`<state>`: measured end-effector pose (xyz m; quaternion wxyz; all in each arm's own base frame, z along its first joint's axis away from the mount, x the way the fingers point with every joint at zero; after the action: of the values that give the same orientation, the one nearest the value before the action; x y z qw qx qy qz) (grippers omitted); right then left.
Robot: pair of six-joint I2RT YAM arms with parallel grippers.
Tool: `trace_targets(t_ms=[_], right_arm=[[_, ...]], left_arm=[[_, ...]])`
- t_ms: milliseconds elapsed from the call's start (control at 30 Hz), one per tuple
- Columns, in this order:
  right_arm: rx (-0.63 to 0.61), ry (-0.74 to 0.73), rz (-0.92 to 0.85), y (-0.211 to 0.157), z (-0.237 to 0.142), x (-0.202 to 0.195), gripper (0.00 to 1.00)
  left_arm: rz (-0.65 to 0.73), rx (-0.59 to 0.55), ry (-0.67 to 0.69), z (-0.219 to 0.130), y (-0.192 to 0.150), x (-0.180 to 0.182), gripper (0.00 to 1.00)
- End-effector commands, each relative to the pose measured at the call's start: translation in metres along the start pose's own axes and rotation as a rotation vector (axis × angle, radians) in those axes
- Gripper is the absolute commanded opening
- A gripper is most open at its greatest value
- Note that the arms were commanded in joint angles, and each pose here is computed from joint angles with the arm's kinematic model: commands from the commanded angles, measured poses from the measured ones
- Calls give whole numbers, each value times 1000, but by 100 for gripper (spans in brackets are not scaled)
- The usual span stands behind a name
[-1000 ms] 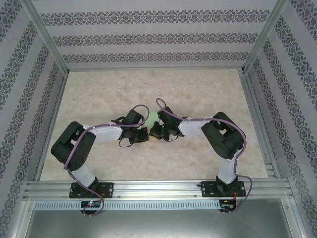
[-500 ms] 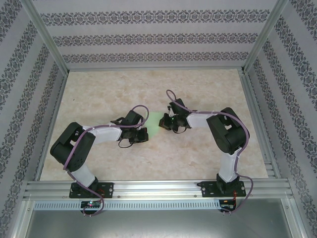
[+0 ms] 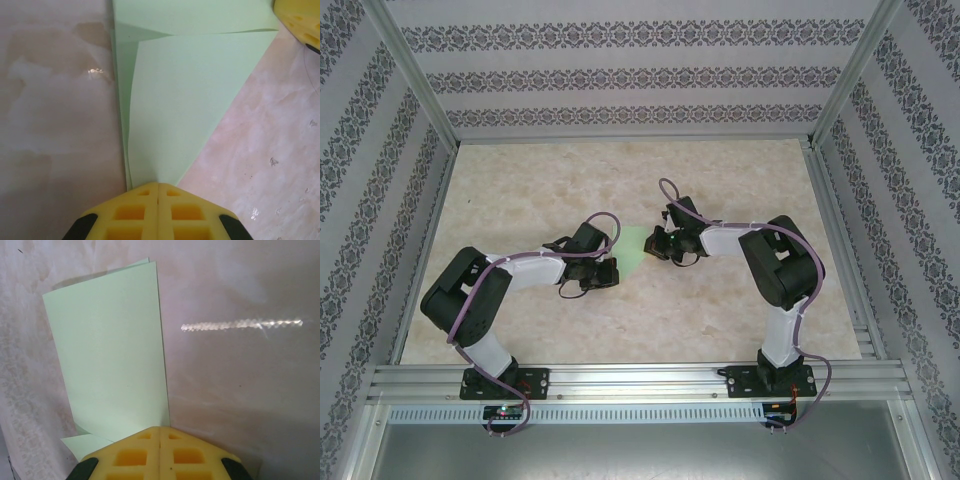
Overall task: Fold a paper plane with a square sheet of paper (pick it up from the middle)
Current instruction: Third fold the triangle at the center of the table.
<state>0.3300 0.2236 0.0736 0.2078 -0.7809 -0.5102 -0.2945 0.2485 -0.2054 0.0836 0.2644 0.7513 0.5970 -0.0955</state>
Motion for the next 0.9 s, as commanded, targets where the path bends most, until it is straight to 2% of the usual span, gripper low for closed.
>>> trace_targets(t_ms=[0,133,267,533,867], right_arm=[[-69,-19,-30,6,-10,5,0],[-81,60,-105,-4,-31,35,0],[-38,68,-120,-25,-24,45,0],[64,24,-76,-45,19,35,0],[75,-80,-22,-45,31,10,0]], left_arm=[[-27,164,90,1,-33,15,0],[-24,159,88,1,-30,13,0],[-19,161,91,2,-29,13,0],[-21,162,92,2,-27,13,0],[9,196,42,-3,-38,10,0]])
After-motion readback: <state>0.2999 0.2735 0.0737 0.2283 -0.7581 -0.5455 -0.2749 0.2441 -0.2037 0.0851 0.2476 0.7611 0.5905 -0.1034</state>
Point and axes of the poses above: each hand's point on the last joint's axis, 136 mm out from that joint toward the fingers, its own z axis out along the fingers, its own x axis along the line the jaws close on, y = z × x, the point moved 8 cm from there along -z, back along the fingers, and after that the axes turned 15 degrees about z, right-handed, at the moved point
